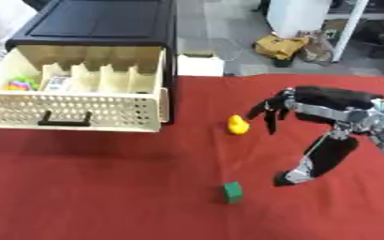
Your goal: Pick up objects from table and place into drawer.
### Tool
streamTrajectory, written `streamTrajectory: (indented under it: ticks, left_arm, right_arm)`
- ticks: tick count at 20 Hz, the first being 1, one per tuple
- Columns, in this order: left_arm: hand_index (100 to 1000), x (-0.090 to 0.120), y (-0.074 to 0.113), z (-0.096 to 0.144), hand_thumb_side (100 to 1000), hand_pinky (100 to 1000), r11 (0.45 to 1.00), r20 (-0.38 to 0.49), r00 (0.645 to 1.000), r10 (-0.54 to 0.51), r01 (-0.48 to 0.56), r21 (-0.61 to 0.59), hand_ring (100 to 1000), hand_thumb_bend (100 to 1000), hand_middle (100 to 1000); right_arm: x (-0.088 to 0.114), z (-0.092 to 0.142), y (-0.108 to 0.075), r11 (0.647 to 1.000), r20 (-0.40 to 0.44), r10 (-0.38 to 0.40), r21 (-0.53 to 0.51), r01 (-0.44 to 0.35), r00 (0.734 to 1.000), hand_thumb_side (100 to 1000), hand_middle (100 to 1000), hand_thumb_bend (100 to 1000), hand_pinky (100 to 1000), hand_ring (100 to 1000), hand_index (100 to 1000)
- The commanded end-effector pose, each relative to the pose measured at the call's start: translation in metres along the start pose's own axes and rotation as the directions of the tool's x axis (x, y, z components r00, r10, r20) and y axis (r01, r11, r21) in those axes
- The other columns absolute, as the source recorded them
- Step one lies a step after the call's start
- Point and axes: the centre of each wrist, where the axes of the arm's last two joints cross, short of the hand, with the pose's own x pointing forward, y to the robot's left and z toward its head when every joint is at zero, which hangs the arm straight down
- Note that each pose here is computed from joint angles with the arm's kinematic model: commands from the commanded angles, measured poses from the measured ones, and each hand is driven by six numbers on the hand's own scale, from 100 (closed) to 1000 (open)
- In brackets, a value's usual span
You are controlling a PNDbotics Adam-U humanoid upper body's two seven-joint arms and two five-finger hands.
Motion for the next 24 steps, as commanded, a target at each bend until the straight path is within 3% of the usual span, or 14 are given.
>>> streamTrajectory:
  ticks: [1,12,19,24]
  left_arm:
    - [725,0.006,0.003,-0.002,1000,100,1.000,0.021,1.000,0.002,-0.002,0.003,100,120,100]
    - [715,0.005,0.002,-0.001,1000,100,1.000,0.016,1.000,0.006,-0.006,-0.001,100,120,100]
    - [714,0.005,0.002,-0.001,1000,100,1.000,0.012,1.000,0.010,-0.010,-0.004,100,114,100]
    - [713,0.004,0.001,-0.001,1000,100,1.000,0.009,1.000,0.013,-0.013,-0.008,100,109,100]
  right_arm:
    - [0.007,0.000,-0.005,1.000,-0.025,0.018,-0.012,-0.018,1.000,263,533,669,723,774,855]
    - [0.021,-0.013,0.004,0.999,-0.030,-0.024,0.029,0.025,0.999,259,540,648,703,759,825]
    - [0.023,-0.015,0.008,0.998,-0.026,-0.043,0.055,0.044,0.999,243,647,635,695,762,835]
    - [0.023,-0.015,0.010,0.996,-0.036,-0.052,0.067,0.055,0.998,219,651,607,690,760,832]
